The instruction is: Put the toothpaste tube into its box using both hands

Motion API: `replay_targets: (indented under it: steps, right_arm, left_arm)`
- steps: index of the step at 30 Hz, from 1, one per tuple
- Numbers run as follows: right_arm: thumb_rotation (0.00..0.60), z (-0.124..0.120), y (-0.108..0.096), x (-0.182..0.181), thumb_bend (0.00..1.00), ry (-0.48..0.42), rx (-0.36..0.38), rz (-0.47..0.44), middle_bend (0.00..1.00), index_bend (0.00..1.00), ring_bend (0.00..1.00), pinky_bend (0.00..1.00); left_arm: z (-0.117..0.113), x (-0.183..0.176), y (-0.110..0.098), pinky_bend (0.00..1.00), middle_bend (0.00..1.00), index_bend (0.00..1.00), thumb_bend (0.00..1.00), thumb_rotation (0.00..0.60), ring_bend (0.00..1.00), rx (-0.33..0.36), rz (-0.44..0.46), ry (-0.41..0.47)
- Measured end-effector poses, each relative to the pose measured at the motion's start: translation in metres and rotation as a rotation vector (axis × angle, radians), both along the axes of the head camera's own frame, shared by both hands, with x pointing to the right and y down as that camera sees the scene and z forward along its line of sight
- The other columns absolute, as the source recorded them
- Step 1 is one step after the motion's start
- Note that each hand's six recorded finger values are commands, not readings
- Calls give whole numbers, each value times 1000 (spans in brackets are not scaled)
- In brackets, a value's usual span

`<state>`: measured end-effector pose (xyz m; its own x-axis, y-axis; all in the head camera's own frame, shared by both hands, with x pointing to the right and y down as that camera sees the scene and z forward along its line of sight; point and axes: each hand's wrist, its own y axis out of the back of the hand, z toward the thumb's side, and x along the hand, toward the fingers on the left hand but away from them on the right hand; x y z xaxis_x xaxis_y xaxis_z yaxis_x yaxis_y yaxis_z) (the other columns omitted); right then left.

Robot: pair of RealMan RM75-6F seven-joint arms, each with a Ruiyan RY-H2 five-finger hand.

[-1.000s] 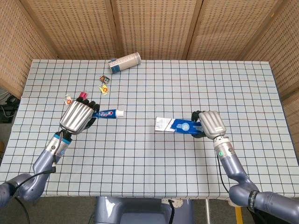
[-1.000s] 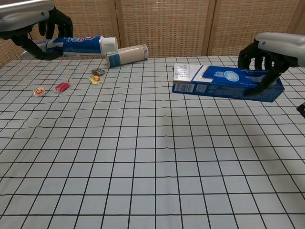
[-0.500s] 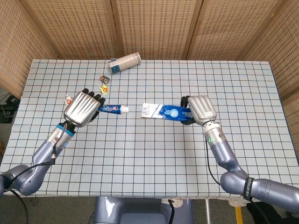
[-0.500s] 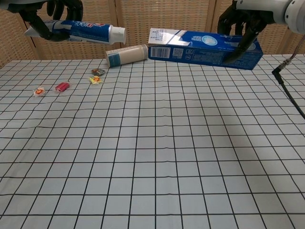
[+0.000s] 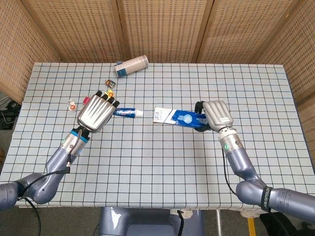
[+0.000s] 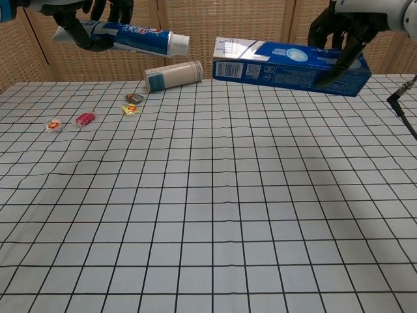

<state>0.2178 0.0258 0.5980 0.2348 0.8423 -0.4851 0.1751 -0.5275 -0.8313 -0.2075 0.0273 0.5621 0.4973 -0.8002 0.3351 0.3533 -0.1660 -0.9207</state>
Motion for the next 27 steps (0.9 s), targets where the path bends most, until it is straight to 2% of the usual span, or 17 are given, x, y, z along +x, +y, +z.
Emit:
replay_targets:
  steps: [12, 27]
  right_arm:
    - [600, -7, 3, -1, 247, -86, -80, 54, 562, 762, 603, 682]
    - [600, -2, 6, 0, 246, -87, -107, 57, 562, 760, 603, 682]
  left_arm:
    - [7, 12, -1, 438, 530, 836, 582, 600, 505, -18, 5, 5]
    - [4, 25, 0, 438, 530, 837, 582, 600, 506, -14, 23, 33]
